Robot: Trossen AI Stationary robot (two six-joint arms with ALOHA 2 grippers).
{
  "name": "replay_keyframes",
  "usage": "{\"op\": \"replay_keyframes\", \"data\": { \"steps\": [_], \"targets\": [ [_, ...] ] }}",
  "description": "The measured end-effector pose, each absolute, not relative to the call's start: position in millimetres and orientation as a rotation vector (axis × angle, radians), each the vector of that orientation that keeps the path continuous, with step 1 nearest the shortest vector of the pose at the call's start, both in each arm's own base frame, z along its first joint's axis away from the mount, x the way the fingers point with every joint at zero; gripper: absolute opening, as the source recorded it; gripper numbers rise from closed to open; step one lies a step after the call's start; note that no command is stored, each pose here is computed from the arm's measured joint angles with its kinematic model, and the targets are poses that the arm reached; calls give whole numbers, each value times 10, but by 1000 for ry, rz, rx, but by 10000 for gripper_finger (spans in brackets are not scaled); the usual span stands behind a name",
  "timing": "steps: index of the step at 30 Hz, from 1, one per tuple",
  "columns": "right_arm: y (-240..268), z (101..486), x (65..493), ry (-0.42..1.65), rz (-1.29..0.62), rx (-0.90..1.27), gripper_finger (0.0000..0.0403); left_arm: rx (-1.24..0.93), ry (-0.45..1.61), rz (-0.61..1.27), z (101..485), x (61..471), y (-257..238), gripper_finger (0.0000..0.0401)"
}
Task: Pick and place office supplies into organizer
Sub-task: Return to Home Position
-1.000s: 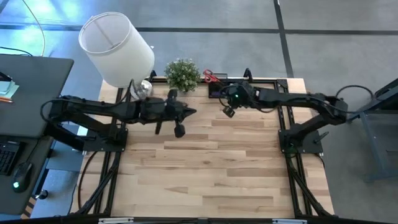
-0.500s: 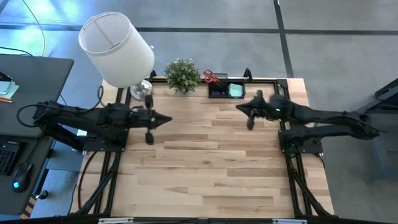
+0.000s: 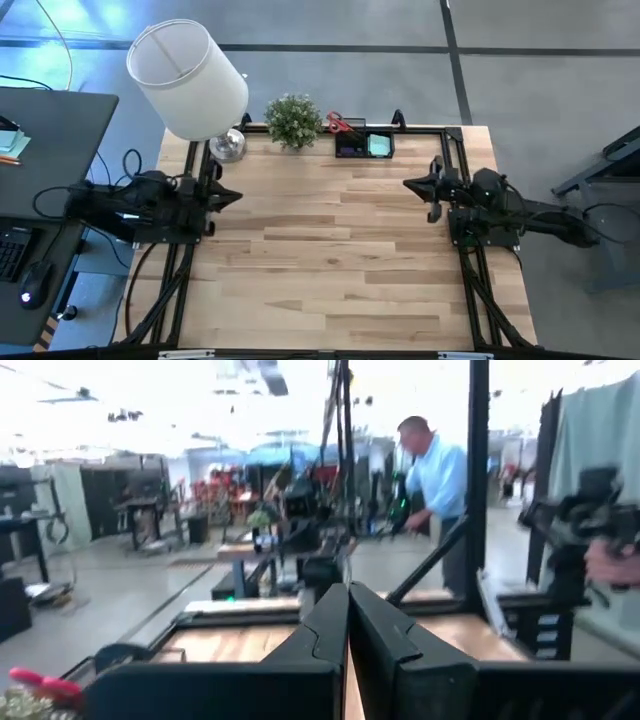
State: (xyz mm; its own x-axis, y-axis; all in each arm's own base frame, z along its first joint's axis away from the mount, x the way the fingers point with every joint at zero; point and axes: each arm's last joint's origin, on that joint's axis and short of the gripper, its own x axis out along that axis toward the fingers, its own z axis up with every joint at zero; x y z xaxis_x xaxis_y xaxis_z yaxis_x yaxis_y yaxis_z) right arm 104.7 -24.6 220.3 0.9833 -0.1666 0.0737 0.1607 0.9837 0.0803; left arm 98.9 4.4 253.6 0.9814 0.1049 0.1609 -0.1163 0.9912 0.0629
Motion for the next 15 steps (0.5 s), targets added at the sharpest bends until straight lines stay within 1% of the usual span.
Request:
{"op": "replay_keyframes", "data": {
  "steps": [7, 13, 15],
  "targets": [
    [-197, 2054, 868, -166, -152, 42, 1, 64, -209, 75, 2391, 766, 29, 0],
    [-170, 2013, 885, -146, -51, 20, 1, 64, -214, 14, 2311, 815, 12, 0],
    [-168, 1992, 883, -130, -44, 15, 1, 48, -190, 4, 2193, 847, 10, 0]
  ]
}}
